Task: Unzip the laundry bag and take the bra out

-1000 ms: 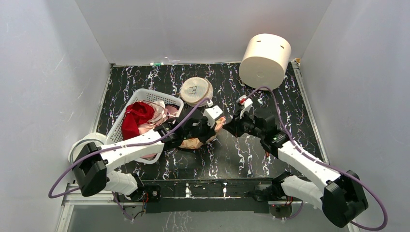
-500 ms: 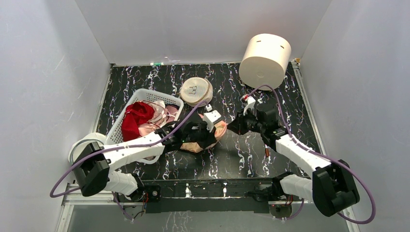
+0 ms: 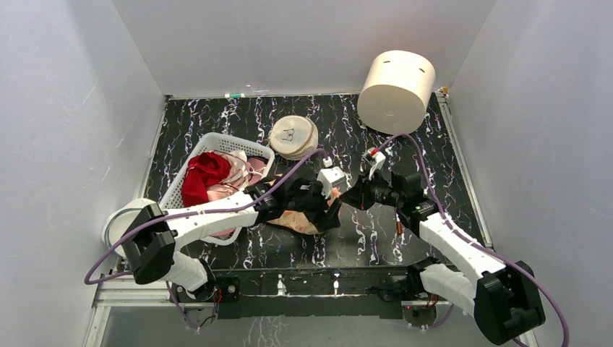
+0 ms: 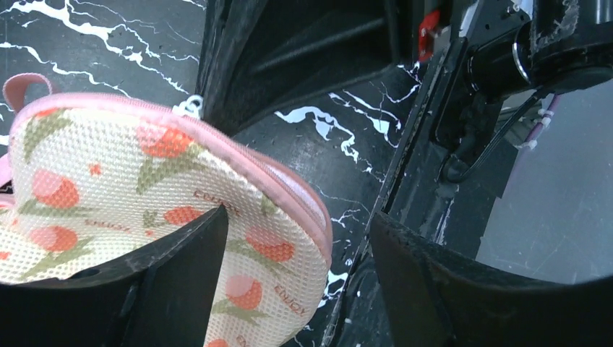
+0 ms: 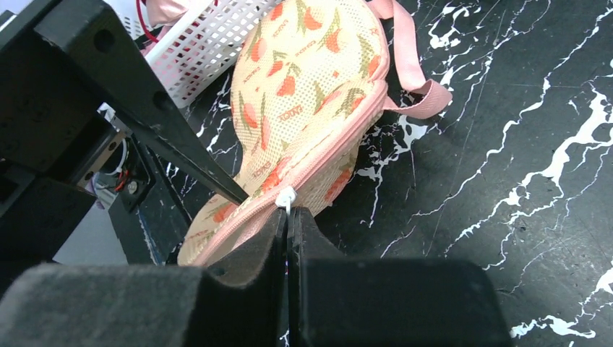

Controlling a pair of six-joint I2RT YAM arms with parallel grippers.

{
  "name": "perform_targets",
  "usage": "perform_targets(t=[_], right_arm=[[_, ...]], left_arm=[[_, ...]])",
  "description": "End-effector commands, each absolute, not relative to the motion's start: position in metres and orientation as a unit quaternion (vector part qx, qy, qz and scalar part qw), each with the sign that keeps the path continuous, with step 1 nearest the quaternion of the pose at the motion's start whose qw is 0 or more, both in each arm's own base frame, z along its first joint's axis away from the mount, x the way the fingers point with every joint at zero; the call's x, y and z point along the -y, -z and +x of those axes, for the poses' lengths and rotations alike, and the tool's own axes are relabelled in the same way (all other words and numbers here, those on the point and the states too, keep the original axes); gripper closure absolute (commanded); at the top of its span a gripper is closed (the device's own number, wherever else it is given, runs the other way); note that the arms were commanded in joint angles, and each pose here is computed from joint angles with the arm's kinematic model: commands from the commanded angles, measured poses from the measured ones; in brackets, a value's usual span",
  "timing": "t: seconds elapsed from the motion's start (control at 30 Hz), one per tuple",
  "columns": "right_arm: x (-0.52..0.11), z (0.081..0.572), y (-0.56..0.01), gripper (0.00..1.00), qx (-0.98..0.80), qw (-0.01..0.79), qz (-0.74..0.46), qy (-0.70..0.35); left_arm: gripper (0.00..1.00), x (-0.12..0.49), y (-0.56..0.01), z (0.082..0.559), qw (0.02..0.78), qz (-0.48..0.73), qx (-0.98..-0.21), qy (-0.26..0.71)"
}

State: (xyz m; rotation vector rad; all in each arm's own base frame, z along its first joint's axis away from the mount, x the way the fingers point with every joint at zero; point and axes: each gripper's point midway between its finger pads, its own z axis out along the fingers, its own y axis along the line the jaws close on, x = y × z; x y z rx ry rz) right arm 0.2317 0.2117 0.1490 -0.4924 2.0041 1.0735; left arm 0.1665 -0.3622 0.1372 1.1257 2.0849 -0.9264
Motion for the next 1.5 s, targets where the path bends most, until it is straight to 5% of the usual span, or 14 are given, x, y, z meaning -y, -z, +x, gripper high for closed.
perform_targets(t=[0.0,0.13,0.3,0.83,1.47], right_arm=[[-0.216,0.229,-0.170,1.00,-0.768,0.413,-0.206,-0.444],[-0.216,0.228,-0.171,1.00,-0.768,0.412,-0.208,-0.444],[-0.213,0.225,-0.166,1.00,-0.772,0.410,-0.208,-0.438],[-0.197,0.240,-0.148,1.00,-0.799,0.432,-0.145,-0.391],[-0.181,0.269,-0.115,1.00,-0.828,0.442,-0.106,-0.327]], left_arm=[[0.26,0.369,-0.145,0.178,0.308,0.414,-0.794,0.322],[0.18,0.359,-0.127,0.200,0.315,0.391,-0.830,0.245],[0.28,0.352,-0.121,0.213,0.322,0.390,-0.840,0.197],[0.89,0.360,-0.153,0.185,0.350,0.467,-0.765,0.272],[1.00,0.301,-0.099,0.167,0.323,0.347,-0.848,0.237]])
